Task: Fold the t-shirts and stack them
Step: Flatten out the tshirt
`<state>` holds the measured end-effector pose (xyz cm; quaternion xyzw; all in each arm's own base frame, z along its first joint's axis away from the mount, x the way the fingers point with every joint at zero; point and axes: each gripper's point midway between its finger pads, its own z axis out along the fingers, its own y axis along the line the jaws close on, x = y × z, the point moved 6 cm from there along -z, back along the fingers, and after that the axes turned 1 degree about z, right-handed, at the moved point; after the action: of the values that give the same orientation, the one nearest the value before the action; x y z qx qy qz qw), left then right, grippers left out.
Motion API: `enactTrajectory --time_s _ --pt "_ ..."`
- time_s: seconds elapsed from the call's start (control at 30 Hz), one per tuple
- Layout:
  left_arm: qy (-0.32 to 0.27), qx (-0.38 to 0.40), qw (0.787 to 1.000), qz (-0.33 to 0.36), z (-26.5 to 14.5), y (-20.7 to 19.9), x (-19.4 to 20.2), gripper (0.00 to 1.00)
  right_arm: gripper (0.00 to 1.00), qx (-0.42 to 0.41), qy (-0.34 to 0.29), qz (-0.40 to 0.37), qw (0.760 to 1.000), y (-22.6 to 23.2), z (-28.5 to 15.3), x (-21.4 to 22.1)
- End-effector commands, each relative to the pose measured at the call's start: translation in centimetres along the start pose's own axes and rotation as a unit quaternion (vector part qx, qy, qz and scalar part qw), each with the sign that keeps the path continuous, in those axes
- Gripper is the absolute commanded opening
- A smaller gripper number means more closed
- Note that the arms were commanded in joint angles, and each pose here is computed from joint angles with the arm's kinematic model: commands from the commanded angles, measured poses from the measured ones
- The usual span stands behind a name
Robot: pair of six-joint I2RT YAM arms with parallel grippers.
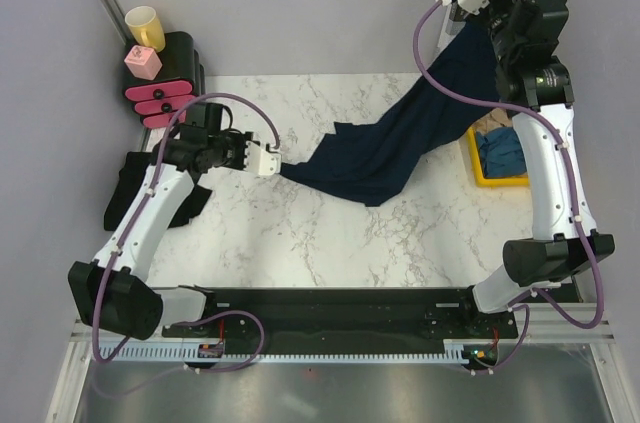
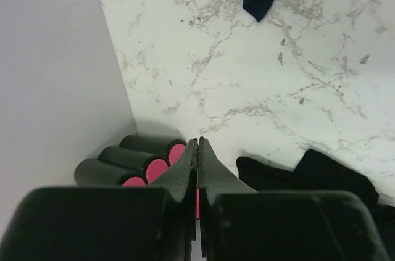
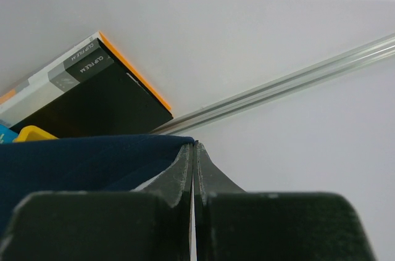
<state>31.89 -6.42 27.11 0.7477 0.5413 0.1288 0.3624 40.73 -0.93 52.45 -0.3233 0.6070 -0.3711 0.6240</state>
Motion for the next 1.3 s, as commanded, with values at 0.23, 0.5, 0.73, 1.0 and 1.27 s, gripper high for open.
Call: enactTrajectory --time_s 0.23,0.5,0.73,1.0,1.27 --pt "-0.123 0.081 0.979 -0.138 5.0 -0.4 -4.9 0.59 0.0 -0.008 -0.005 0.02 1.0 1.3 -1.4 -0.7" --pt "-0.188 0.162 0.958 -0.147 12.8 0.1 -12.2 0.81 0.0 -0.078 0.022 0.01 0.997 7.0 -2.2 1.4" --pt "-0.214 0.192 0.947 -0.141 19.6 1.5 -15.8 0.58 0.0 -0.106 0.043 0.01 0.993 9.6 -2.9 2.8" --pt "-0.231 0.198 0.946 -0.109 23.3 1.9 -18.9 0.58 0.0 -0.108 0.053 0.006 0.993 10.0 -2.7 3.2" --pt "-0.208 0.198 0.953 -0.096 26.5 -0.1 -18.8 0.57 0.0 -0.108 0.052 0.008 0.993 10.3 -2.1 3.1"
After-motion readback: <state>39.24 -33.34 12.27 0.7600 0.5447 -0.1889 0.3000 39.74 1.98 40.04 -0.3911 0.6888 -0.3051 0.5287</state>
